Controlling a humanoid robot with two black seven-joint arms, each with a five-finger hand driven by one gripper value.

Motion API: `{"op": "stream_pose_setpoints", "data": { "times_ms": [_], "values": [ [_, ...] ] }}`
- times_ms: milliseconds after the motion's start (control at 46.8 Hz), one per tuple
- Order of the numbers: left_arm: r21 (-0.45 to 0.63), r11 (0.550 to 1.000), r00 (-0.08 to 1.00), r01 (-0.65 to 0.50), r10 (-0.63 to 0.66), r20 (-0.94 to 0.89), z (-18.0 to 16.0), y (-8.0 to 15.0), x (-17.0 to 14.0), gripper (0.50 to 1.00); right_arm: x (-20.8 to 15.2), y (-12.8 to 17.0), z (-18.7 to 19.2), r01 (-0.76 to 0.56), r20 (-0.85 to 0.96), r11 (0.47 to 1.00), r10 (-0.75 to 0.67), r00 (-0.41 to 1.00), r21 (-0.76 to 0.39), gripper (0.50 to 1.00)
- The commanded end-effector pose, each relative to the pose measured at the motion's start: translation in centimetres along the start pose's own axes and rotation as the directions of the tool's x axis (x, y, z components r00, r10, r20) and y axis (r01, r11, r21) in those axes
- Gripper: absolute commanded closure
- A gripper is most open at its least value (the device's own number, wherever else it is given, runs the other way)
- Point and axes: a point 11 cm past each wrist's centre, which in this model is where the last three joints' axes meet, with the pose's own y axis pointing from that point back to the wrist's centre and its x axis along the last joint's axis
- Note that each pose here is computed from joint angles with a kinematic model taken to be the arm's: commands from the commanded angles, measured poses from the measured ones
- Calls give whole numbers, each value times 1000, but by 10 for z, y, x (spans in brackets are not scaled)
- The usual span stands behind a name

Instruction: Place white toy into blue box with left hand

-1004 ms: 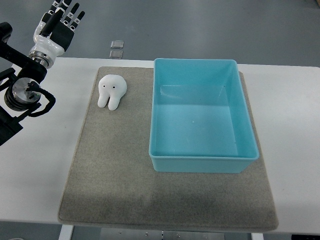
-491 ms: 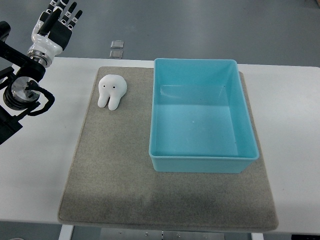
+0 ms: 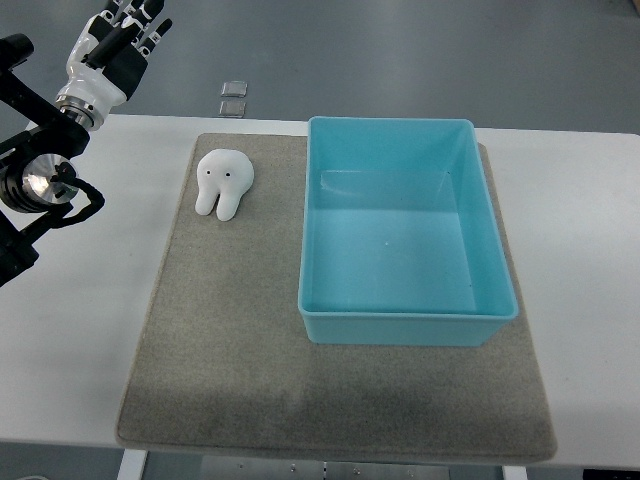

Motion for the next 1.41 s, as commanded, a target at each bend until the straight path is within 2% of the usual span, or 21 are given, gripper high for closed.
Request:
{"op": "stream_pose_setpoints", "data": {
  "times_ms": [0, 897, 1089, 1239, 1388],
  "values": [
    [1, 1000, 1000, -1, 1, 0, 0, 0, 0, 500, 0, 0, 0, 0, 0, 1000, 0, 1000, 0, 564],
    [-6, 1000, 1000, -20, 20, 22, 3, 0, 6, 500, 0, 0, 0, 0, 0, 1000, 0, 1000, 0, 564],
    [2, 999, 998, -37, 37, 55, 4, 3, 16, 500, 0, 0, 0, 0, 0, 1000, 0, 1000, 0, 564],
    [39, 999, 972, 12, -21, 234, 3, 3, 16, 501, 0, 0, 0, 0, 0, 1000, 0, 1000, 0, 564],
    [123, 990, 854, 68, -121, 505, -1, 4, 19, 504, 0, 0, 0, 0, 0, 1000, 0, 1000, 0, 564]
  ]
}}
